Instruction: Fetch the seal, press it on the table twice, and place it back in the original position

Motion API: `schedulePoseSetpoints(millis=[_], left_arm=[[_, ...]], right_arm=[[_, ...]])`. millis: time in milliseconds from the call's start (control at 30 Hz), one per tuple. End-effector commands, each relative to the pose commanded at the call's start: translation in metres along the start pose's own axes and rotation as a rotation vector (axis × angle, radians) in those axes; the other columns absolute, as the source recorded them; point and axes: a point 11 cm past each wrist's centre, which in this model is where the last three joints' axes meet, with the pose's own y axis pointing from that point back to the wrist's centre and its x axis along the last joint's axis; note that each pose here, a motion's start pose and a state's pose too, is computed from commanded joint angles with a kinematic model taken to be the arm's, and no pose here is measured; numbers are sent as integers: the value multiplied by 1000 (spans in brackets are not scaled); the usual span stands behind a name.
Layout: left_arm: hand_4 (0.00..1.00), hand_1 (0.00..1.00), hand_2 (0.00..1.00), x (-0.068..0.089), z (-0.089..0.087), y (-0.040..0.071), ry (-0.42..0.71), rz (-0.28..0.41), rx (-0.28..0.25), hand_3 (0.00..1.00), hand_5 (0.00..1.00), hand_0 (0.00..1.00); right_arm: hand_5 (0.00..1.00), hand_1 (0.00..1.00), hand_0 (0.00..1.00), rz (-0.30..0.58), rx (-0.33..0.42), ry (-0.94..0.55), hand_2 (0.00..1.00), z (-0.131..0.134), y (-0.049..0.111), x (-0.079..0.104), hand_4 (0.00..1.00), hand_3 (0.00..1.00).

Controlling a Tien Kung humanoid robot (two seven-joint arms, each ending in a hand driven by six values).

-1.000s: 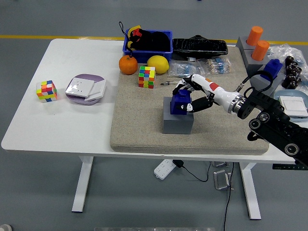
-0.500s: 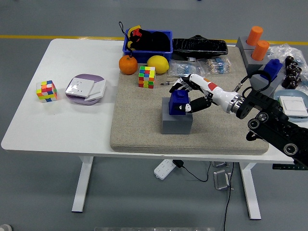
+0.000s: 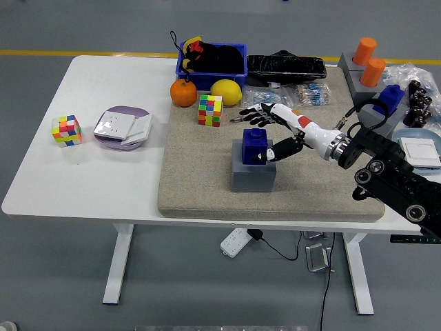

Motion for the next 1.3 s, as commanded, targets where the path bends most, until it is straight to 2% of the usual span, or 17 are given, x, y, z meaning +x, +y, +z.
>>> schedulePoseSetpoints(millis=[33,200,233,400,433,467,600,633,800,833,1000,1033,1167,1300], left_arm=[[631,744,738,0,0,0,1,-1,1,761,442,794],[631,744,738,0,-1,0,4,-1,2,761,442,794],[631,743,738,0,-1,0,5,-1,2,761,442,794],[631,743,738,1,-2,0,10,0,3,761,442,794],[631,744,738,1,-2,0,11,0,3,761,441,794],[631,744,738,1,-3,0,11,0,4,761,441,794],[631,744,738,0,-2,0,15,-2,1,761,441,794],[631,742,738,0,-1,0,15,-2,1,760,439,794],[631,742,738,1,-1,0,18,-1,0,760,439,794],[631,743,738,1,-1,0,18,0,0,760,439,794],[631,743,738,1,-1,0,21,1,-1,760,439,794],[632,744,738,1,-1,0,22,2,-2,761,441,794],[632,744,738,1,0,0,22,2,-2,761,441,794],[632,744,738,1,-1,0,23,2,-1,761,443,794]], right_arm=[[216,910,899,0,-2,-2,904,0,1,2,998,923],[216,910,899,-1,-20,4,904,3,7,12,998,923],[396,976,969,-5,-28,11,966,5,9,14,998,997],[396,976,969,-21,-75,33,966,14,26,25,998,997],[450,998,998,-16,-84,34,998,16,29,28,998,998],[450,998,998,-13,-89,34,998,17,32,30,998,998],[450,998,998,53,-116,3,998,30,53,49,998,998],[616,998,998,69,-126,-8,998,34,58,53,998,998],[616,998,998,178,-179,-93,998,60,85,73,998,998],[737,998,998,199,-187,-109,998,64,91,76,998,998],[737,998,998,309,-228,-170,998,86,117,88,998,998],[822,998,998,318,-232,-177,998,88,120,88,998,998],[822,998,998,371,-261,-226,998,103,139,86,998,998],[799,991,998,416,-269,-250,981,110,150,86,998,998]])
